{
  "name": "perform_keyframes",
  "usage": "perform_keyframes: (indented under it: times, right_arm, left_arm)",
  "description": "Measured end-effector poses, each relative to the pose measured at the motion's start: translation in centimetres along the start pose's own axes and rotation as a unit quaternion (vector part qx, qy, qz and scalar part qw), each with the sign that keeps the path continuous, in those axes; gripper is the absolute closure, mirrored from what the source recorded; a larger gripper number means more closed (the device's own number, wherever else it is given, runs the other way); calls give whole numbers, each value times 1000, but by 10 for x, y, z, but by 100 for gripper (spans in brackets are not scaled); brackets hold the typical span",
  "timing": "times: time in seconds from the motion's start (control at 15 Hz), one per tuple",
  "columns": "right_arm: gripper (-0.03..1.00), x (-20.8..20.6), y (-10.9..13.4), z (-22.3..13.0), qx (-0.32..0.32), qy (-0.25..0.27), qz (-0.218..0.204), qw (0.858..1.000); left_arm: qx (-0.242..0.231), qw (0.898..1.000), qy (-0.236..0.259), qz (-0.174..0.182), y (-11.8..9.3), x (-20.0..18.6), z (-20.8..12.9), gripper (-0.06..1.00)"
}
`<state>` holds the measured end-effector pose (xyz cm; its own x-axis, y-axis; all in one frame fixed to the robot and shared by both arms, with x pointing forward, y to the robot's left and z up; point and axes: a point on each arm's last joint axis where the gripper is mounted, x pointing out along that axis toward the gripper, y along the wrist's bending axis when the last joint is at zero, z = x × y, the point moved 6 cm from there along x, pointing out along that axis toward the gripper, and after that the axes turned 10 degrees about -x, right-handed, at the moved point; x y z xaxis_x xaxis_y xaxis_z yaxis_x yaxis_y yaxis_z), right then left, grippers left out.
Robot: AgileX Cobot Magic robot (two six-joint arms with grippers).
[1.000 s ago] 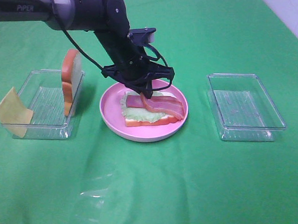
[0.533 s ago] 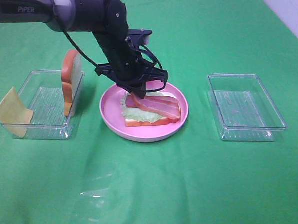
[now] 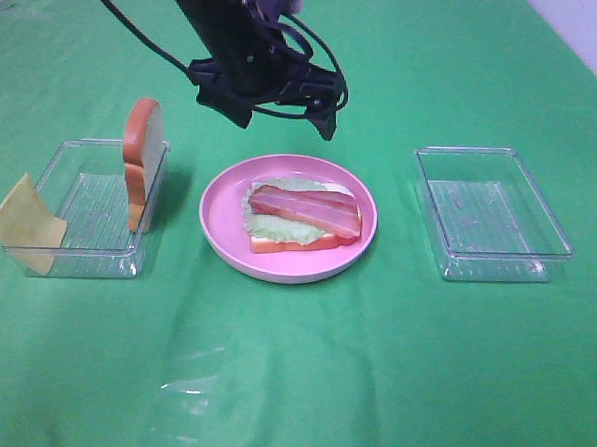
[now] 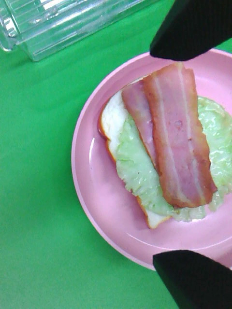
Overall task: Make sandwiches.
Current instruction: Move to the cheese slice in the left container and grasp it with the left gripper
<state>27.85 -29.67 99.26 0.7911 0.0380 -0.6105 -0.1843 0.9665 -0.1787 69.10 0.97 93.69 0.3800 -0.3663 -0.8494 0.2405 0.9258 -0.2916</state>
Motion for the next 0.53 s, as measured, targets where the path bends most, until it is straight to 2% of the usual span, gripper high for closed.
perform_keyframes:
  times: [0.27,0.33,0.47,0.53]
  right_arm:
    - [-1,0,0,0,0,0,0,1000]
    - [-1,0,0,0,0,0,0,1000]
    - [-1,0,0,0,0,0,0,1000]
    - [-1,0,0,0,1,0,0,1000]
  left_arm:
    - [39,999,-8,31,-6,-62,21,-4]
    - [55,997,-16,58,-3,-86,28,-4]
    - [70,991,-45,103,11,-123,45,-4]
    - [52,990,-62,111,31,-144,55,-4]
